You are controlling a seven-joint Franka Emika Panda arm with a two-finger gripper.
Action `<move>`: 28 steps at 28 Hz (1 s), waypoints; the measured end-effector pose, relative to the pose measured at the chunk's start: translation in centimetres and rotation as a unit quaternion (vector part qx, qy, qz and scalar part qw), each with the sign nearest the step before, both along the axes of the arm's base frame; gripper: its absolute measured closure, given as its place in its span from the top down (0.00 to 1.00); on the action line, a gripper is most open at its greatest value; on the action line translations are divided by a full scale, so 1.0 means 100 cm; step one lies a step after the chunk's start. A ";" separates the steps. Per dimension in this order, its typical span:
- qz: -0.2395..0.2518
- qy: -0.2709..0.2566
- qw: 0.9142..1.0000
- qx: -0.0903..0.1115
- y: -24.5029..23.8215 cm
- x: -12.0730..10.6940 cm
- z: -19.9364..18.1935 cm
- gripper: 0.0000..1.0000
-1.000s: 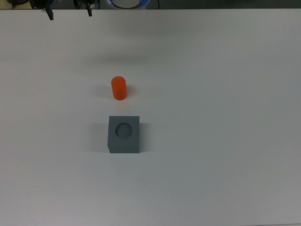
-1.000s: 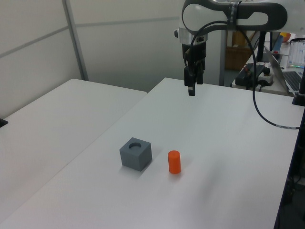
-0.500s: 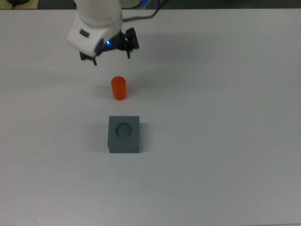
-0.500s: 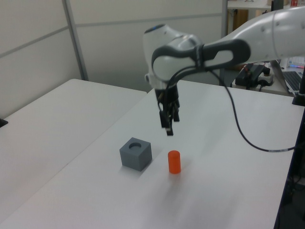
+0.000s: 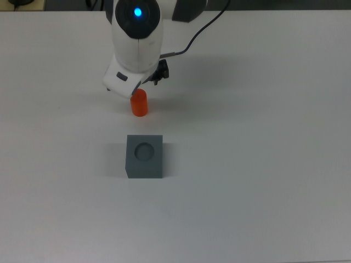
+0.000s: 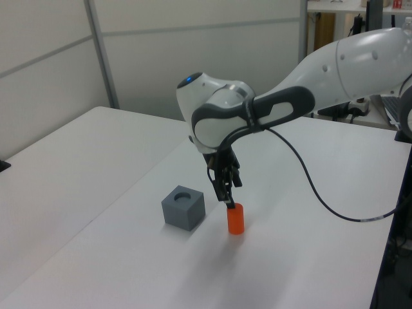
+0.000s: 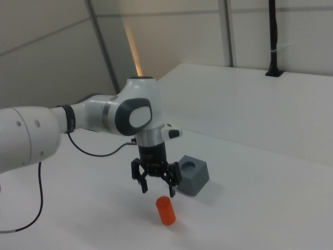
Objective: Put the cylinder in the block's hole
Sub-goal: 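Move the open gripper down over the orange cylinder, then close the gripper around the orange cylinder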
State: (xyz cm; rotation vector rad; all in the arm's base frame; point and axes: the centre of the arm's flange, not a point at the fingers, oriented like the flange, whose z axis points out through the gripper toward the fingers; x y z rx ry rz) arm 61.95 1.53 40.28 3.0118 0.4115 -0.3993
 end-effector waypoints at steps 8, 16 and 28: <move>0.003 0.033 0.999 -0.013 -0.002 -0.003 -0.037 1.00; 0.004 0.039 0.999 -0.014 -0.002 -0.004 -0.044 0.92; 0.008 0.017 1.000 -0.017 0.007 0.002 -0.043 0.56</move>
